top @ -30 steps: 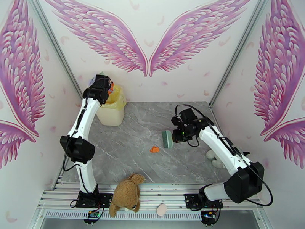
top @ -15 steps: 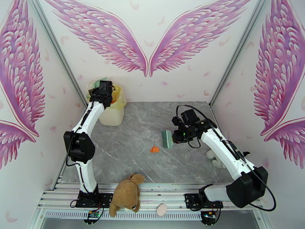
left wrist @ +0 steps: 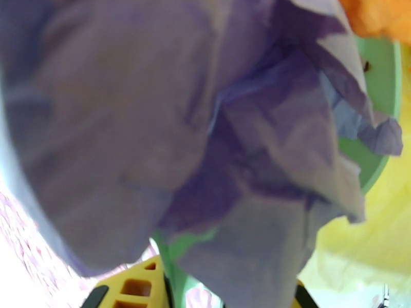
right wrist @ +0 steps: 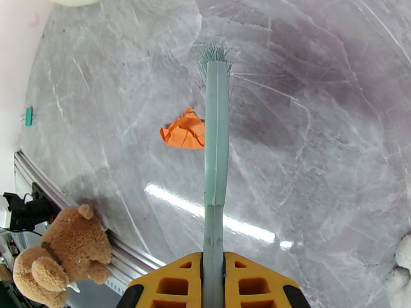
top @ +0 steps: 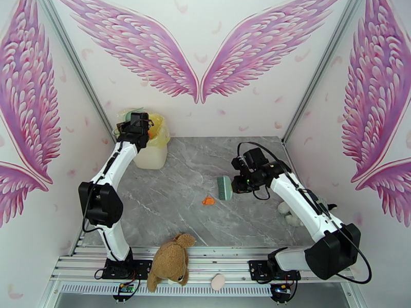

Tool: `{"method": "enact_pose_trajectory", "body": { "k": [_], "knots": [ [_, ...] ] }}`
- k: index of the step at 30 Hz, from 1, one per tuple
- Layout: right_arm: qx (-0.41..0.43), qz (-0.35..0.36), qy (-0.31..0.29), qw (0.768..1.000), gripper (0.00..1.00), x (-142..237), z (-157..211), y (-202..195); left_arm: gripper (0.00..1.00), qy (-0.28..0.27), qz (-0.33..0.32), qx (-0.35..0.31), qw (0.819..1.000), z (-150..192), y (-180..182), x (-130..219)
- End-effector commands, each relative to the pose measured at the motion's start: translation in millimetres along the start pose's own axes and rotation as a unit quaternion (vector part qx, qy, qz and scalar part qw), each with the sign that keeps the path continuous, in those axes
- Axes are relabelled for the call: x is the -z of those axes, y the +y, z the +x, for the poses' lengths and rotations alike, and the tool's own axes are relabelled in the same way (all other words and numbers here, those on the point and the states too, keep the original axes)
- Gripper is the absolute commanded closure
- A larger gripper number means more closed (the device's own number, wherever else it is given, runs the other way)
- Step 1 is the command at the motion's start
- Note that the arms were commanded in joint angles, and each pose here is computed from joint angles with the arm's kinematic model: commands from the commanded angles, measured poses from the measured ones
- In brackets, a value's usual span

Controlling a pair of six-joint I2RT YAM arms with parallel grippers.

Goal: Sweep away the paper scraps from the table

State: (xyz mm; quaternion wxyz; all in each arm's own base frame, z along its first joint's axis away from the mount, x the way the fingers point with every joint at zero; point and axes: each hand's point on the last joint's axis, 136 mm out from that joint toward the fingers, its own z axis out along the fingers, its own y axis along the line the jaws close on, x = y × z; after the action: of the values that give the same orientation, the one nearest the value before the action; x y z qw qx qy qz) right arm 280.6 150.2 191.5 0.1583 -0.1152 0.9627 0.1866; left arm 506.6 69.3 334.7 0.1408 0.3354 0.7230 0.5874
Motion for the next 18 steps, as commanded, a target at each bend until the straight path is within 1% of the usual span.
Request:
{"method": "enact_pose_trajectory", "body": {
  "k": [1, 8, 13, 16, 18],
  "knots": [
    [0.002, -0.014, -0.017, 1.000, 1.00, 5.0, -3.6, 6.4, 1.00, -0.010, -0.028, 0.040, 0.999, 13.7, 31.9, 14.9],
    [0.000, -0.011, -0.013, 1.000, 1.00, 3.7, 1.3, 4.2, 1.00, -0.014, -0.049, 0.029, 0.998, -8.1, 41.5, 26.7],
    [0.002, -0.010, -0.015, 1.000, 1.00, 5.3, 1.9, 4.2, 1.00, -0.031, -0.068, -0.009, 0.997, -29.5, 29.2, 30.9],
    [0.002, -0.012, -0.013, 1.000, 1.00, 5.0, 2.0, 5.1, 1.00, -0.021, -0.076, -0.018, 0.997, -30.6, 23.8, 26.4],
    [0.003, -0.013, -0.016, 1.000, 1.00, 7.0, 2.0, 5.9, 1.00, -0.018, -0.081, -0.016, 0.996, -30.7, 26.6, 25.3]
  ]
}}
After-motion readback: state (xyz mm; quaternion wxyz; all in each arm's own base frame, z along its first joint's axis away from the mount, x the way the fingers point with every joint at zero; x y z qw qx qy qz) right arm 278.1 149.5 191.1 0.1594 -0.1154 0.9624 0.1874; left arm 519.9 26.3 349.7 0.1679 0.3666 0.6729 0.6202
